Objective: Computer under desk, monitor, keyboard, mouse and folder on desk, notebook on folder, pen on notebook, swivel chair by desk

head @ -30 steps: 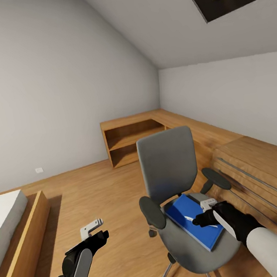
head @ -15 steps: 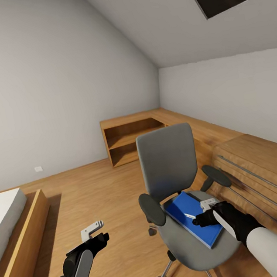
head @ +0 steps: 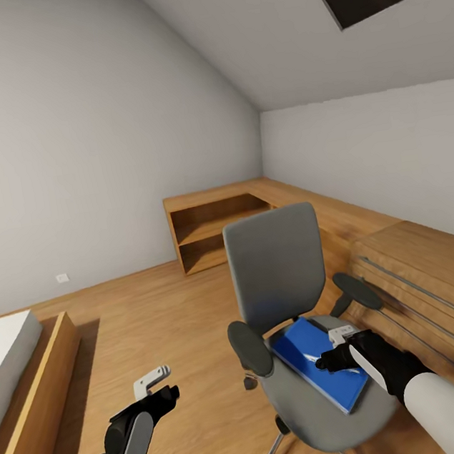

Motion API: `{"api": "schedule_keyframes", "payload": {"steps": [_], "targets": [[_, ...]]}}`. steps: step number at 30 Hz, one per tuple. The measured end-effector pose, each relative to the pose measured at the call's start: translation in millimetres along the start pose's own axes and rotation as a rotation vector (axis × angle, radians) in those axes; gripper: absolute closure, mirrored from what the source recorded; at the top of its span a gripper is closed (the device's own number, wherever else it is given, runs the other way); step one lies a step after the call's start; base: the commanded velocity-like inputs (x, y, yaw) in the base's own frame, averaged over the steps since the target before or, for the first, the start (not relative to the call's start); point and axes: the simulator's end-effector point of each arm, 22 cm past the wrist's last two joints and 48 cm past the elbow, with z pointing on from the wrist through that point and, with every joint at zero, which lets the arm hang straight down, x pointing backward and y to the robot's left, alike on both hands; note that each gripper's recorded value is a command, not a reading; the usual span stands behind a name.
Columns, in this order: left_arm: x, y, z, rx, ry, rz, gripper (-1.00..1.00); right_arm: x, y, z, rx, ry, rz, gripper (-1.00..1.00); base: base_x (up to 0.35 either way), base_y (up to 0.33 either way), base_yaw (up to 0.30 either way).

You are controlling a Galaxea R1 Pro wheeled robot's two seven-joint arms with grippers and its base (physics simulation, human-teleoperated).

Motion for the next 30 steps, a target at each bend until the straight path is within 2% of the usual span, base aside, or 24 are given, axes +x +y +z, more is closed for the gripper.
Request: {"api": "schedule_keyframes", "payload": {"steps": [12, 23, 30], "targets": [[4, 2, 2.7, -0.004, 0.011, 0.000, -1.00, 0, 0, 0.3, 0.000, 0.001, 0.000, -1.00, 0.110, 0.000, 0.000], [-2, 1, -0.3, -0.002, -0.003, 0.000, -1.00, 1, -3, 0.4, 0.011, 0.004, -0.014, -1.00, 0.012, 0.000, 0.000], [6, 3, 8.5, -0.002, -0.006, -0.001, -1.00, 8, -4, 10.9, 0.013, 0.003, -0.014, -1.00, 0.000, 0.000, 0.000]]}}
